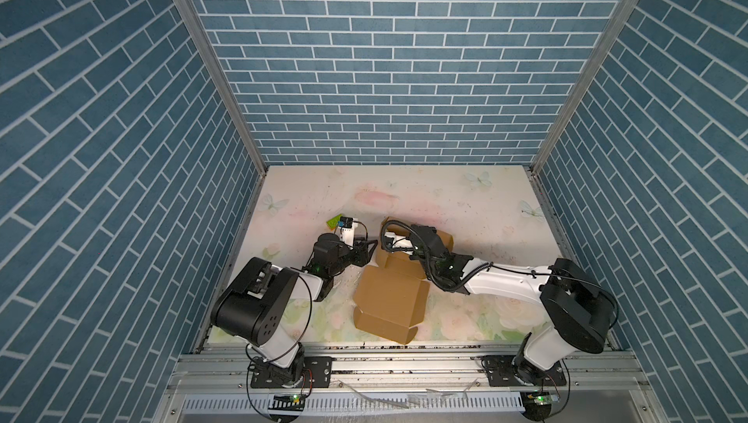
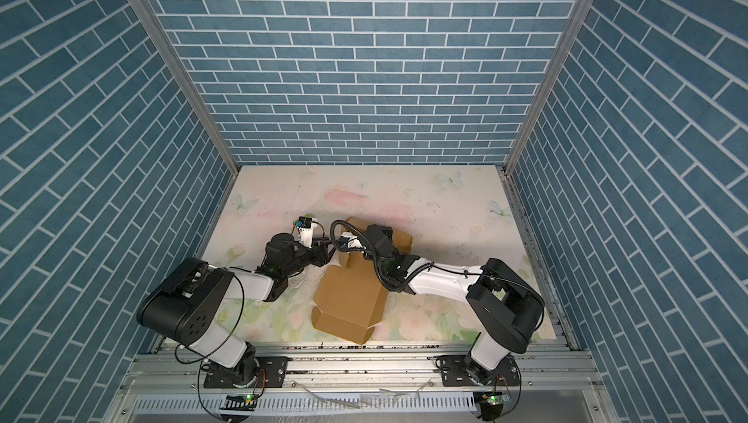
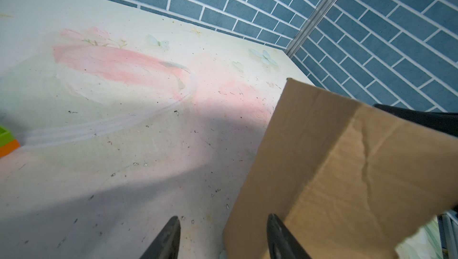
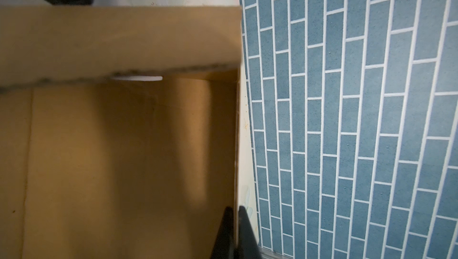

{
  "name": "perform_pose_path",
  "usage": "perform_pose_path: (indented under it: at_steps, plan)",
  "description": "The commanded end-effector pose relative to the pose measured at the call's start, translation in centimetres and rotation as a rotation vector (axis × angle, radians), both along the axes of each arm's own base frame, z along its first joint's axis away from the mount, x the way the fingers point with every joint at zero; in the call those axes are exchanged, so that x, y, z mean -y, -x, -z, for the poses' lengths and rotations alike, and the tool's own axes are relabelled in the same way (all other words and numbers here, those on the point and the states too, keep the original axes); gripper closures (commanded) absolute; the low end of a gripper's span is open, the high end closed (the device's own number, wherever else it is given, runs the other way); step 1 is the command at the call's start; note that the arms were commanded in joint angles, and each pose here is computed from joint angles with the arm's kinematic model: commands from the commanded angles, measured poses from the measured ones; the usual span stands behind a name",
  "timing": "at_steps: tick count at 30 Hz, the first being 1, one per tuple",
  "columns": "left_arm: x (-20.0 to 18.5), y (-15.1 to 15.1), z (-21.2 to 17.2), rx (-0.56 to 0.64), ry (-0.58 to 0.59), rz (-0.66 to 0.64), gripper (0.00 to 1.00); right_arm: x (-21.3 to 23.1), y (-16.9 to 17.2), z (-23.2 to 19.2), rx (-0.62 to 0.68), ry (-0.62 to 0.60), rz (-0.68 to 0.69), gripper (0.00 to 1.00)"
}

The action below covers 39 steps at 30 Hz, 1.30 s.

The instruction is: Fold the paper box

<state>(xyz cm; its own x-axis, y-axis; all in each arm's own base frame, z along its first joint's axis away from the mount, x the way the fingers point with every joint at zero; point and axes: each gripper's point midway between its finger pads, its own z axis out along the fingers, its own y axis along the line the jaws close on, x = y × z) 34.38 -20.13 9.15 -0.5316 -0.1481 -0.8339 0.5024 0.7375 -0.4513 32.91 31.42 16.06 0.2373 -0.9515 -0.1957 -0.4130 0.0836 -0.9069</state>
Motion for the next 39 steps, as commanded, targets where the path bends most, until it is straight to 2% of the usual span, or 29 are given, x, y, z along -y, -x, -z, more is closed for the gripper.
perform_pose_path:
  at_steps: [1,10,16,39]
  plan:
    - [0.7,0.8,-0.1,0.019,0.013,0.037,0.42,-0.8,0.0,0.1,0.003,0.043,-0.032,1.0]
    - [2.0,1.6,0.0,0.03,-0.029,0.069,0.41,-0.8,0.0,-0.3,0.008,0.029,-0.033,1.0]
    - [1.6,2.0,-0.5,0.053,-0.063,0.049,0.41,-0.5,0.0,-0.3,0.007,0.034,-0.028,1.0]
    - [1.7,1.7,1.4,0.1,-0.17,-0.018,0.41,-1.7,2.1,0.8,0.094,0.13,-0.025,1.0]
